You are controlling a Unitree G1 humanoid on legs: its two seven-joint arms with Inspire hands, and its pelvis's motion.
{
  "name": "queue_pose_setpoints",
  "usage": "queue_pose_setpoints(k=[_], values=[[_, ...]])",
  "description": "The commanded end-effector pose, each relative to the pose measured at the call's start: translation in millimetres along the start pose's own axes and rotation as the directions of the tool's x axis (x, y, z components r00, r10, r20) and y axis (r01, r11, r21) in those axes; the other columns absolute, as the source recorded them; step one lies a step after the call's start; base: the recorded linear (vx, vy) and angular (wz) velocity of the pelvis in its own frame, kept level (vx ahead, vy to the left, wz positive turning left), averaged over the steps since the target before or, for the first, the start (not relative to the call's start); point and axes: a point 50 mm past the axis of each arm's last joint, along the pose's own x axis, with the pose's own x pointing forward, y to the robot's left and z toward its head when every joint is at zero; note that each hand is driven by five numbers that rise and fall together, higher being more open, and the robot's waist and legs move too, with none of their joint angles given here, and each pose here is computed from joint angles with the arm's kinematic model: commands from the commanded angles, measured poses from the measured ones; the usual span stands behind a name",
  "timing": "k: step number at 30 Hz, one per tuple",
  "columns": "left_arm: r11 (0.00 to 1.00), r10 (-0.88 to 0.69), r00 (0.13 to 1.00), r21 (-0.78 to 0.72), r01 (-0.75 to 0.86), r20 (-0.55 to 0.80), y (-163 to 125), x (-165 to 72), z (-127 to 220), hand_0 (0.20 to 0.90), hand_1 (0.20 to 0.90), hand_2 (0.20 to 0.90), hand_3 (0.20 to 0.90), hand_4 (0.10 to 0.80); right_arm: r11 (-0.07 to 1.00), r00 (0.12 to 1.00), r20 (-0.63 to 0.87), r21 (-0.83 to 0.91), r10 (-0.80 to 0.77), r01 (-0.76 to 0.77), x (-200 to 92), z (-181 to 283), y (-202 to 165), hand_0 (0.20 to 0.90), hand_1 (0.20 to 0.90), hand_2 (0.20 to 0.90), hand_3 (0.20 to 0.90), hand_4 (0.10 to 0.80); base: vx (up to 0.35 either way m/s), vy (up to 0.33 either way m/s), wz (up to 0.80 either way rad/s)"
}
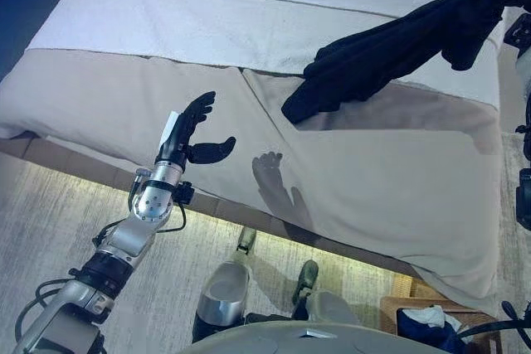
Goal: Pick up the clothes from the bed and place them into the basket
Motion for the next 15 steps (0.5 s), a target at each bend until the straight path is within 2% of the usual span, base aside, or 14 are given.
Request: queue_pose_setpoints(k=[1, 8, 12, 15], values=[[1.000, -0.012, 1.000, -0.023, 0.011, -0.014, -8, -12, -12, 0.900, 0.900, 0.900, 0.900, 0.800, 0.995, 0.970, 0.241, -0.104, 0.016, 0.010, -7, 36, -10, 0.300, 0.300, 0.300, 0.200, 0.100, 0.014, 0.042, -0.24], [1.000, 0.006, 1.000, -0.016, -0.007, -0.024, -7, -10, -14, 0.900, 0.900, 0.900, 0.900, 0.800, 0.986, 0.936, 0.352, -0.155, -0.009, 0.068, -11, 73, -17, 0.300, 0.300, 0.300, 0.200, 0.100, -0.010, 0.033, -0.20], [1.000, -0.018, 0.998, -0.019, 0.016, -0.060, -12, -13, -23, 0.900, 0.900, 0.900, 0.900, 0.800, 0.977, 0.916, 0.398, -0.168, -0.052, 0.128, -11, 104, -30, 0.300, 0.300, 0.300, 0.200, 0.100, -0.032, 0.037, -0.37], [1.000, -0.022, 0.996, -0.020, 0.020, -0.090, -17, -17, -31, 0.900, 0.900, 0.900, 0.900, 0.800, 0.982, 0.902, 0.431, -0.149, -0.040, 0.114, -13, 116, -26, 0.300, 0.300, 0.300, 0.200, 0.100, -0.006, 0.078, -0.42]])
